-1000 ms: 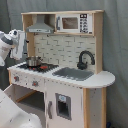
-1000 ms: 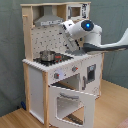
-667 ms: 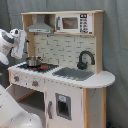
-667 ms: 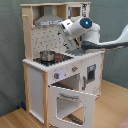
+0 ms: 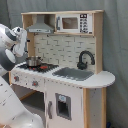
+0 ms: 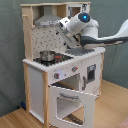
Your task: Play with the kitchen
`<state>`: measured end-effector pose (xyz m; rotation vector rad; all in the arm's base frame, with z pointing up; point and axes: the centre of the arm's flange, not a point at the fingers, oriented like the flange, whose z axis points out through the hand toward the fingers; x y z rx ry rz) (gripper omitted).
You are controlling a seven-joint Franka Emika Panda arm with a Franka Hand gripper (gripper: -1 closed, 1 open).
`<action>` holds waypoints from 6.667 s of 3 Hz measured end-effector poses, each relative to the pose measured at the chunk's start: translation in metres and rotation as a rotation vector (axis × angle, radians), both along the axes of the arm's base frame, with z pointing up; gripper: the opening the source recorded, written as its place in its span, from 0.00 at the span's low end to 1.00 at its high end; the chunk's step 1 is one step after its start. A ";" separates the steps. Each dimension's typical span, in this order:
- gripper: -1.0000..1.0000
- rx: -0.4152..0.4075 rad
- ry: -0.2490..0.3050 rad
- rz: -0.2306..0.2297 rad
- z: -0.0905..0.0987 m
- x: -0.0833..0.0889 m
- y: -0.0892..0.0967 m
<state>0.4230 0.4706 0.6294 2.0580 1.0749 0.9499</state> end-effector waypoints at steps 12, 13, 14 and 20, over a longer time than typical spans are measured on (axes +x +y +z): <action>1.00 -0.124 0.655 0.226 -0.059 0.071 -0.013; 1.00 -0.128 0.667 0.230 -0.062 0.082 -0.010; 1.00 -0.132 0.683 0.234 -0.064 0.091 -0.008; 1.00 -0.211 0.849 0.324 -0.099 0.111 0.012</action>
